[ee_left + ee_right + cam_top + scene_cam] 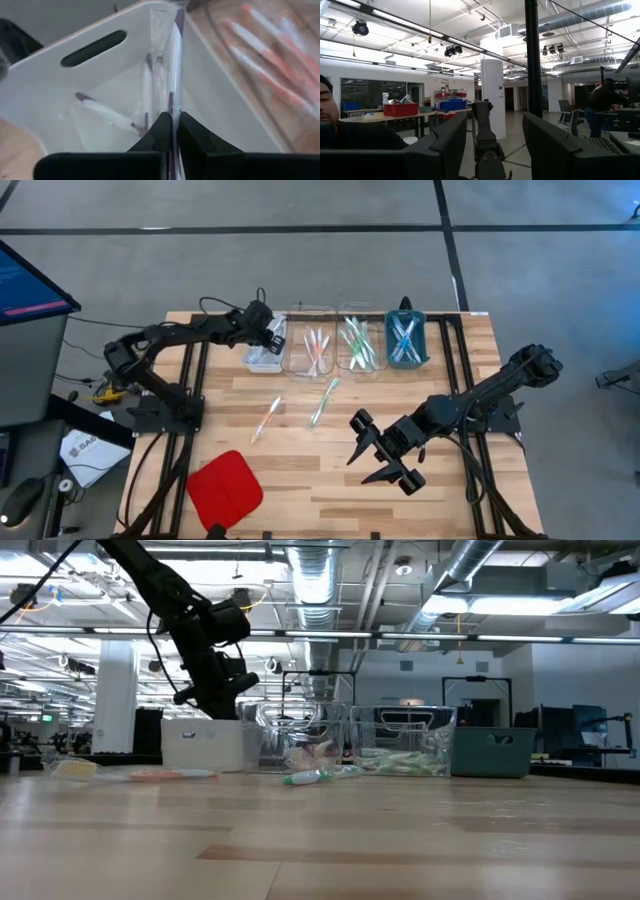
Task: Pick & Place Toothbrushes
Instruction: Put the violet toothbrush into the white bin, then put the orange toothbrush into the left transparent bin
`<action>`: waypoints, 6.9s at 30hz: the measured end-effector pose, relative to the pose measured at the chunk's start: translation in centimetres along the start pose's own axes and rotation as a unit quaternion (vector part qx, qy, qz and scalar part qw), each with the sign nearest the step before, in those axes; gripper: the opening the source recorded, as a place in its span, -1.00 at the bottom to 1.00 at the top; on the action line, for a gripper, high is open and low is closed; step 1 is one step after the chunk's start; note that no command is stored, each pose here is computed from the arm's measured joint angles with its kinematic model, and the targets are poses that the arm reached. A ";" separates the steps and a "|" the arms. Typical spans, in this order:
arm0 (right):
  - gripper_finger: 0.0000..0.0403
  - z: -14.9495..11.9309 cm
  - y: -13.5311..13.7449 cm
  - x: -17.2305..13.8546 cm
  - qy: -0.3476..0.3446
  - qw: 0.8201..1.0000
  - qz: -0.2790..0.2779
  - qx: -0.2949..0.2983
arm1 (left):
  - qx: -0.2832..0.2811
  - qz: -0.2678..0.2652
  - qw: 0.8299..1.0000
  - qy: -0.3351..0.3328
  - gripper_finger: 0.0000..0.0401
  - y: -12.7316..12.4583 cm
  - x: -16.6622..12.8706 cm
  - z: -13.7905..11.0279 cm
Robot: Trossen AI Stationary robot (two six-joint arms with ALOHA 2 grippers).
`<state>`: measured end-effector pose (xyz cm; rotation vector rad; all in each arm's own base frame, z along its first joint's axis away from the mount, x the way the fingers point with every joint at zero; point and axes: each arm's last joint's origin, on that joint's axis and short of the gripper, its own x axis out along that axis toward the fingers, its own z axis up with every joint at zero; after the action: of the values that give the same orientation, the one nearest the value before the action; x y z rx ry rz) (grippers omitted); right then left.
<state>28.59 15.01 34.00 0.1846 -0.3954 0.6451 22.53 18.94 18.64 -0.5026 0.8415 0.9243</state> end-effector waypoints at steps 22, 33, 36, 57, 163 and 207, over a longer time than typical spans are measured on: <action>-0.07 -0.2 0.0 0.0 0.009 1.000 -0.001 0.002 | -0.014 0.036 0.999 0.007 -0.32 0.7 0.5 -0.9; -0.07 -0.3 0.0 0.0 0.018 1.000 -0.002 0.003 | -0.017 0.016 0.999 -0.034 0.23 0.2 -2.2 -0.4; -0.06 -0.4 0.0 0.0 0.018 1.000 -0.002 0.003 | -0.017 -0.005 0.997 -0.076 0.24 0.0 -4.7 0.1; -0.07 -0.7 0.0 0.0 0.033 0.995 -0.006 0.089 | 0.072 -0.199 0.977 0.025 -0.06 -8.0 -11.6 -12.0; -0.27 -2.0 -6.0 -1.5 0.087 0.962 -0.257 0.028 | 0.052 -0.461 0.802 -0.376 -0.97 -16.1 -24.4 -16.0; 0.07 -2.4 -6.6 -1.6 0.090 0.954 -0.287 0.009 | 0.039 -0.516 0.772 -0.368 -0.97 -19.4 -20.7 -12.2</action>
<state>32.17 9.63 30.84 0.2425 -0.1446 0.0889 27.13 -9.88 28.78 -0.3888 -0.1813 -0.0057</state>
